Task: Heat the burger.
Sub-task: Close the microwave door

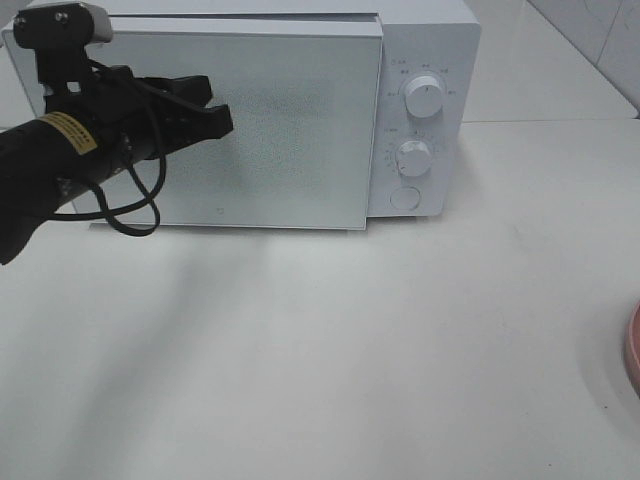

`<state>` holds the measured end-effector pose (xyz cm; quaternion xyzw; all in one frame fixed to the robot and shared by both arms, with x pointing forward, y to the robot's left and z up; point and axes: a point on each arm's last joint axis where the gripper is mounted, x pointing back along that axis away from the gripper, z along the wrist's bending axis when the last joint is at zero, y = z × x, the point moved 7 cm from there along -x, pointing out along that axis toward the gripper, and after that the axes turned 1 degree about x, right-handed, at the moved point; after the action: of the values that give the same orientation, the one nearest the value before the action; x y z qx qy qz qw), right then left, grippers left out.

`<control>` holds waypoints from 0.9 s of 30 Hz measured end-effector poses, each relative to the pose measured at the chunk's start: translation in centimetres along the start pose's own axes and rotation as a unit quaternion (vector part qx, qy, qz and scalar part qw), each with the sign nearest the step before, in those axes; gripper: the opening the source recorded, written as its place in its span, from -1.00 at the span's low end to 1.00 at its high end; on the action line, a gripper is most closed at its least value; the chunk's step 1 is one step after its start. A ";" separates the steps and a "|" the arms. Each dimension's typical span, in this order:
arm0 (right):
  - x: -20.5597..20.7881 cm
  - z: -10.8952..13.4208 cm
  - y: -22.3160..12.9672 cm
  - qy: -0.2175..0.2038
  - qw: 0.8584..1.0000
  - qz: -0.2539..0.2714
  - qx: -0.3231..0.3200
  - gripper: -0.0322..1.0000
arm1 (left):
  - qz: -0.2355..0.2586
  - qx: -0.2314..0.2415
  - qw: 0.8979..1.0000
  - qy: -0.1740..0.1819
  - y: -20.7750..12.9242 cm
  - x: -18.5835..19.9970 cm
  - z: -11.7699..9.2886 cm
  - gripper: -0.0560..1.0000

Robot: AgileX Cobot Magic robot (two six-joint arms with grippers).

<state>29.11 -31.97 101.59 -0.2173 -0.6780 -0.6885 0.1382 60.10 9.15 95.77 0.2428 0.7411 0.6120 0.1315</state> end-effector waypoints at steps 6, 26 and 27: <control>0.0 0.0 0.0 0.000 1.000 0.000 0.000 0.53 | 0.001 0.001 1.000 -0.008 -0.6 -1.8 -1.3 -0.89; 0.0 0.0 0.0 0.000 1.000 0.000 0.000 0.53 | 0.014 -0.027 0.999 -0.038 -1.1 -7.2 -4.4 -0.89; 0.0 0.0 0.0 0.000 1.000 0.000 0.000 0.53 | 0.021 -0.039 0.998 -0.041 -1.4 -7.7 -4.7 -0.89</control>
<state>29.11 -31.97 101.59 -0.2173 -0.6780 -0.6885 0.1382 64.03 1.02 94.65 0.2778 0.7052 0.6327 0.1588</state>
